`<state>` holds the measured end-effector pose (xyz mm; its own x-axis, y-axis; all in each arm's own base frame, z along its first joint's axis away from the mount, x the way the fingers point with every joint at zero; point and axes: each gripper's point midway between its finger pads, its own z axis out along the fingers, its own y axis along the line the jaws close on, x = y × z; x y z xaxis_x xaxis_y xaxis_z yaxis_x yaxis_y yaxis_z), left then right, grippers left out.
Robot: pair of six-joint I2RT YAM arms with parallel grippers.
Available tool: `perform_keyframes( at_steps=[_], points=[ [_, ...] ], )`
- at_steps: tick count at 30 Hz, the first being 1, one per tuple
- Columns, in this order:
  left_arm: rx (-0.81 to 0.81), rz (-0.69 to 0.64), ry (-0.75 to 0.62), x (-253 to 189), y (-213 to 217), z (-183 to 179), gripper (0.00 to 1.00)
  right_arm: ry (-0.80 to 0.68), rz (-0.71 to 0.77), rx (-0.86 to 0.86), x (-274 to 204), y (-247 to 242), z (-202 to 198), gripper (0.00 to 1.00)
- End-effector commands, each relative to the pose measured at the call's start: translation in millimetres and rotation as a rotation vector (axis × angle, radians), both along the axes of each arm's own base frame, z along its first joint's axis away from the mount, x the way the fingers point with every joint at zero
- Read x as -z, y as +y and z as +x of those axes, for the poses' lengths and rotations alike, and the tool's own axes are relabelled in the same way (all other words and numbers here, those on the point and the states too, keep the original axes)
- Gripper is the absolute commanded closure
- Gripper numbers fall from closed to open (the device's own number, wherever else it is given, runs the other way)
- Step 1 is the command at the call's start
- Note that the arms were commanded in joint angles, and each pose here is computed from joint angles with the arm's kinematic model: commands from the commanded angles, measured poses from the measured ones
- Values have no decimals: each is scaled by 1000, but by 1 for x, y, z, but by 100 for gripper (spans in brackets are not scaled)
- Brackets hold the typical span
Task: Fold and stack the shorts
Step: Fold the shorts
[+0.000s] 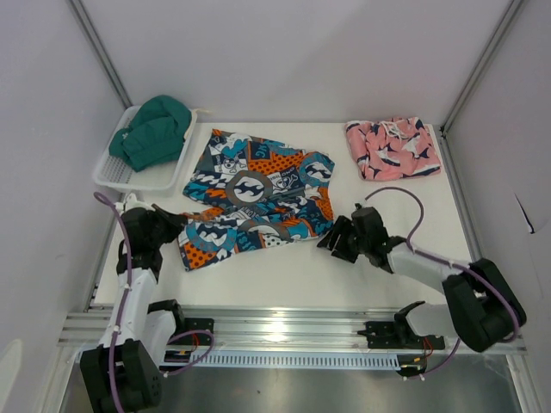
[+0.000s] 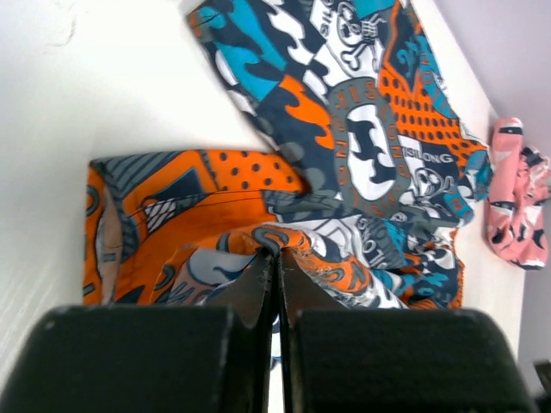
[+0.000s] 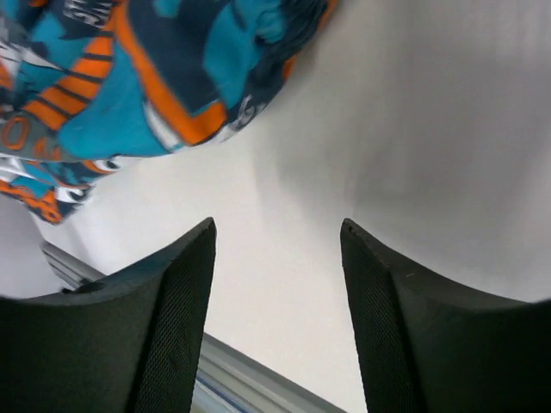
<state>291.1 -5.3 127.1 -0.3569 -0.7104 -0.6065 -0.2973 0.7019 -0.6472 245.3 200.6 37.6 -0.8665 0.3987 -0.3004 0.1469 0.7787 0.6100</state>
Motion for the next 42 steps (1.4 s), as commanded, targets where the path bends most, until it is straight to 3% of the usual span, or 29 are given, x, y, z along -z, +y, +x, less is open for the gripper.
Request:
perform_keyframes(
  at_steps=[1, 3, 15, 23, 33, 42],
  points=[
    [-70, 23, -101, -10, 13, 9, 100, -162, 124, 272, -33, 7, 27, 40],
    [-74, 29, -108, -6, 15, 10, 100, -174, 151, 372, -35, 2, 33, 45],
    [-71, 49, -105, 19, 17, 13, 100, -73, 227, 409, -7, 35, 59, 61],
    [-75, 55, -100, 21, 18, 12, 100, -27, 289, 464, 19, 46, 69, 50],
    [-72, 51, -99, 20, 18, 12, 100, -85, 285, 555, 22, 35, 85, 57],
    [-64, 46, -103, 18, 16, 12, 100, -176, 202, 603, -1, 10, 90, 50]
  ],
)
